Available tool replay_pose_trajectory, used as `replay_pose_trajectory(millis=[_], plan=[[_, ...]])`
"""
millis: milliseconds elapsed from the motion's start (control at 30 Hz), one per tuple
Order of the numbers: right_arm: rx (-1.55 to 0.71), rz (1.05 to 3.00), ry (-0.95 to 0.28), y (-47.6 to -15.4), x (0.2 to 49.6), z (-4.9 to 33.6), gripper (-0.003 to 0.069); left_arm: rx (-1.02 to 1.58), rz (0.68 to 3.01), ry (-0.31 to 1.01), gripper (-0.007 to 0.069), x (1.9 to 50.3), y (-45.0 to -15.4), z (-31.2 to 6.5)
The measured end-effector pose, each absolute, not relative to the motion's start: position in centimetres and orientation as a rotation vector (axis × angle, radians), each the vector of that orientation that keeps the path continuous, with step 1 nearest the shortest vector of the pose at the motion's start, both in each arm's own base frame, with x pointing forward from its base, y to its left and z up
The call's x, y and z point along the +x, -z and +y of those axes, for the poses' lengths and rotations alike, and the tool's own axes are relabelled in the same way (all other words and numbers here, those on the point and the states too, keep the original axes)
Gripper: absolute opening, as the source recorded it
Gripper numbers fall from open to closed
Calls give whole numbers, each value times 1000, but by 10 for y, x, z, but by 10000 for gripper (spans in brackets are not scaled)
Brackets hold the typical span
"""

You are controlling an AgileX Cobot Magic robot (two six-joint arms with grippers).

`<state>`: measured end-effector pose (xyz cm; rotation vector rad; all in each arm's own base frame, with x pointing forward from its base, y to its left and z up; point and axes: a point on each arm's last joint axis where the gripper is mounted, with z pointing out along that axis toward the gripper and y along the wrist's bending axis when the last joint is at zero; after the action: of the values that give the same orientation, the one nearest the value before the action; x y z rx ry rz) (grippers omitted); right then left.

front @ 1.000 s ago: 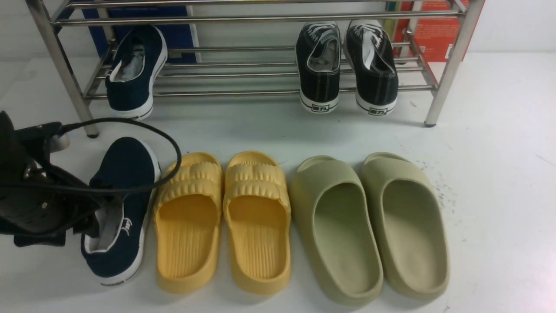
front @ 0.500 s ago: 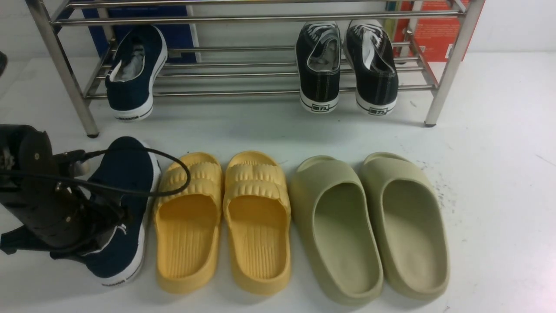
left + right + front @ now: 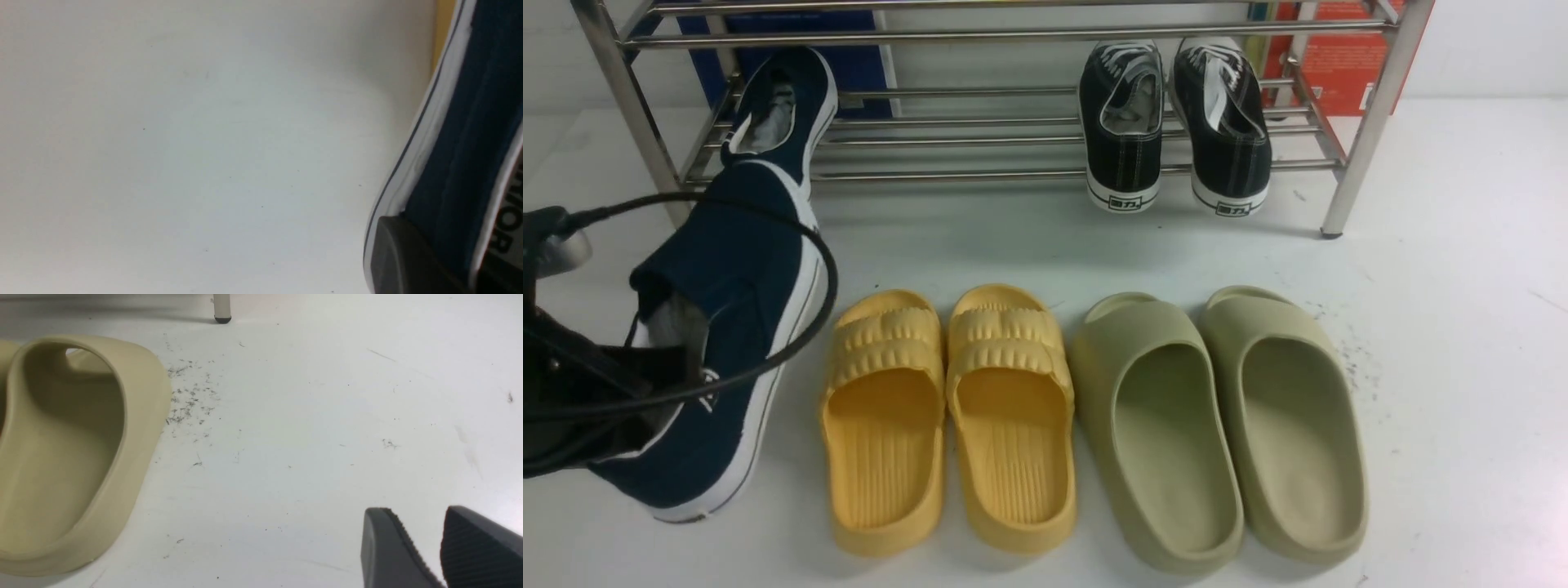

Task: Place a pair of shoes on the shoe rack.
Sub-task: Use the left arm to put a shoe into the shoe rack

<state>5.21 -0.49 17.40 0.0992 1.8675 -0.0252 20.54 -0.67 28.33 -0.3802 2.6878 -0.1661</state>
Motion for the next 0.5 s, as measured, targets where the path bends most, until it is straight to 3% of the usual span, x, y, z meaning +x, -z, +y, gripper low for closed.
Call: replay_pose_trajectory(millis=[233,500], plan=[[99,1868,25,-174,52,-5,239,-195,2735,252,4,216,-272,-40],[99,1868,25,-174,52,-5,239,-202,2712,263,4,279,-270,-65]])
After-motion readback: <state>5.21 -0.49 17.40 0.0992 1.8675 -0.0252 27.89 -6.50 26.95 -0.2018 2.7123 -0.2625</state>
